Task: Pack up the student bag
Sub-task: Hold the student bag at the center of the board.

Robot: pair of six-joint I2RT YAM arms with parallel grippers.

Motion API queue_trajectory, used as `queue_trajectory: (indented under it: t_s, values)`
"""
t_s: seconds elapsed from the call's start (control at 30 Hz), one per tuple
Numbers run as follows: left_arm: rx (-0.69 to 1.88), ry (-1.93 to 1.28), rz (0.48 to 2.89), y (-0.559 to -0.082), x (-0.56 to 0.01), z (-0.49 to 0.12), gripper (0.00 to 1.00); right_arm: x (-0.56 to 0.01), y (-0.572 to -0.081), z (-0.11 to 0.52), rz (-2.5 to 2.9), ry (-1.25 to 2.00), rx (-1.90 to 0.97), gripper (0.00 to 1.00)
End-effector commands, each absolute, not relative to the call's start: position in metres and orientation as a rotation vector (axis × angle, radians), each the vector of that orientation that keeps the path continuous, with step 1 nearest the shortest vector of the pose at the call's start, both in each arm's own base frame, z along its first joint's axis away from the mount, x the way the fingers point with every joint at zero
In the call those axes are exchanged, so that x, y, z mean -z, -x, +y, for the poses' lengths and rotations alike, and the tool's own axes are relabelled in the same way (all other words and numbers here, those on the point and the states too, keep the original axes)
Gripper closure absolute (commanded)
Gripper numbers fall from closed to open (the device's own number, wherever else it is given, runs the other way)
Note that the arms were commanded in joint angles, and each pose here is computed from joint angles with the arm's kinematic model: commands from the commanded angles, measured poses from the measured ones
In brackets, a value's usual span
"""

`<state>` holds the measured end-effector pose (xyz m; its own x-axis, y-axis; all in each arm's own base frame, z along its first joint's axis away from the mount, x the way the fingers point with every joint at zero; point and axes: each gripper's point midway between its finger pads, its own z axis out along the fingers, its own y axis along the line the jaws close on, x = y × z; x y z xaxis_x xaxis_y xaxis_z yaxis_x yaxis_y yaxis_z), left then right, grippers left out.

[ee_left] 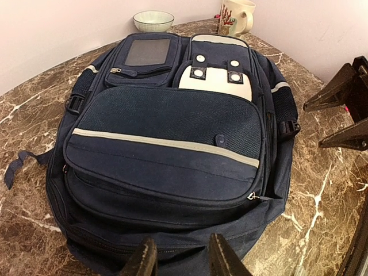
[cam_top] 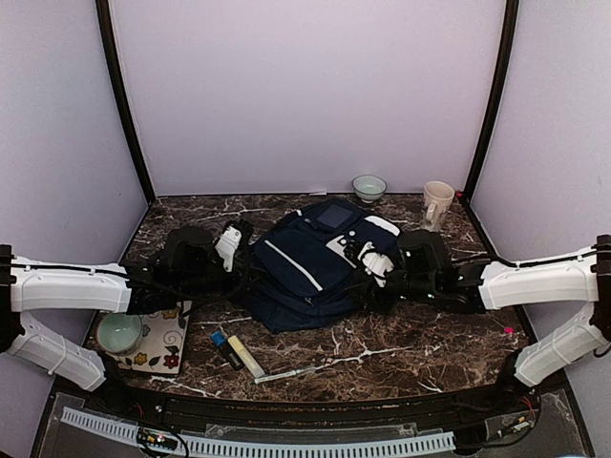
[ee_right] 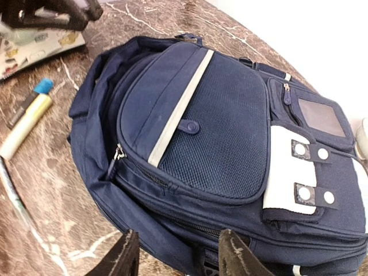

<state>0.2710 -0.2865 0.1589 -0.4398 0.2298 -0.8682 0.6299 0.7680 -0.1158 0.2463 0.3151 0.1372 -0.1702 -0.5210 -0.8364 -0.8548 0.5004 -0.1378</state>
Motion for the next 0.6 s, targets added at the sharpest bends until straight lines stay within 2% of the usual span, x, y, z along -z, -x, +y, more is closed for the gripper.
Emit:
queue_trajectory:
  t_s: [0.0, 0.23, 0.57]
  values:
    - [0.566, -0.684, 1.989, -0.265, -0.161, -0.292, 0.67, -0.149, -0.254, 0.326, 1.532, 1.295, -0.252, 0.47]
    - [0.563, -0.69, 1.99, -0.264, -0.154, -0.29, 0.67, -0.129, -0.277, 0.355, 1.501, 1.391, -0.015, 0.4]
    - [0.556, -0.709, 1.993, -0.264, -0.147, -0.291, 0.67, -0.107, -0.285, 0.374, 1.452, 1.506, 0.084, 0.41]
